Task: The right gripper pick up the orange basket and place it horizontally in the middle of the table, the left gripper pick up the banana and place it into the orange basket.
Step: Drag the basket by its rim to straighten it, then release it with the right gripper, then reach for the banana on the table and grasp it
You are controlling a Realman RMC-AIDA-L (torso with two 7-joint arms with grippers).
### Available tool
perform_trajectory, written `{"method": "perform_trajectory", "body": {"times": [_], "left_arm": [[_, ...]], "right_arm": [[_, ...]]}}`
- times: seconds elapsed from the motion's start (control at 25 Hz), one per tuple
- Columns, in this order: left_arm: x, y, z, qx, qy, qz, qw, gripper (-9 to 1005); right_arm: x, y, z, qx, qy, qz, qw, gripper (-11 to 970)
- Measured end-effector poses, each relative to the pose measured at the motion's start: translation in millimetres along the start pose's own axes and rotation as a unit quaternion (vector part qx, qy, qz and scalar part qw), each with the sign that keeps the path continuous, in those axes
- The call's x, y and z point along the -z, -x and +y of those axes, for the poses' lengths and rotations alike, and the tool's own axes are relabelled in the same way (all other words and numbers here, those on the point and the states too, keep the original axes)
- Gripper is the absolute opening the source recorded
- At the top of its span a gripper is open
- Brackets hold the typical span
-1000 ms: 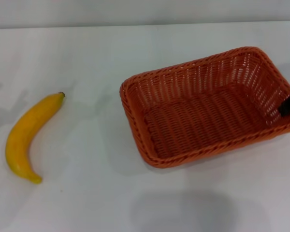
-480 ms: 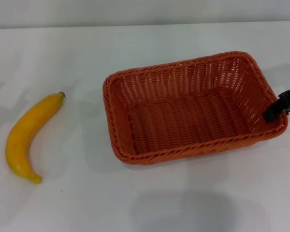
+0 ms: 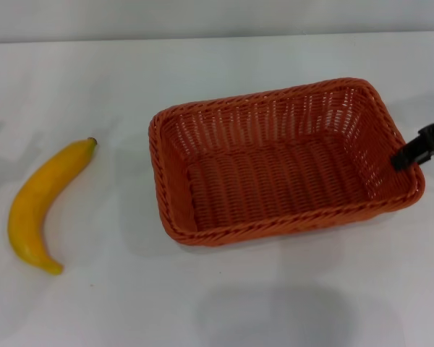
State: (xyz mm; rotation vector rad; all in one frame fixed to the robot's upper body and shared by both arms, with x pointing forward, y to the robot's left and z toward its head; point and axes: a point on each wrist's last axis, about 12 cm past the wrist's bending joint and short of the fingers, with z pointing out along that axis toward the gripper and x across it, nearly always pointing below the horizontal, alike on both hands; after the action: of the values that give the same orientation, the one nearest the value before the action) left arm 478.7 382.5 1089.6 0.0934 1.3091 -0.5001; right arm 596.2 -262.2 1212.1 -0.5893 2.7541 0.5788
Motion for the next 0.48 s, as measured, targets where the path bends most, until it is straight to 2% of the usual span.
{"method": "perform_trajectory", "body": {"times": [0.24,0.36,0.48], "left_arm": [[-0.8,-0.2,0.0,-0.002,0.0,0.001,1.0,805],[-0.2,-0.5,-0.1,-0.001,0.0,0.002,1.0,805],[1.4,-1.0,-0.5,0.007,-0.002,0.007,1.0,805]], "right_arm": [[16.1,8.1,-6.7,0.008,-0.014,-0.033,0.999,371],[34.6,11.7,-12.3,0.018,-0.01,-0.078,0.997,476],[62.8,12.9,-23.6,0.046,0.014,-0.178,0.983,580]]}}
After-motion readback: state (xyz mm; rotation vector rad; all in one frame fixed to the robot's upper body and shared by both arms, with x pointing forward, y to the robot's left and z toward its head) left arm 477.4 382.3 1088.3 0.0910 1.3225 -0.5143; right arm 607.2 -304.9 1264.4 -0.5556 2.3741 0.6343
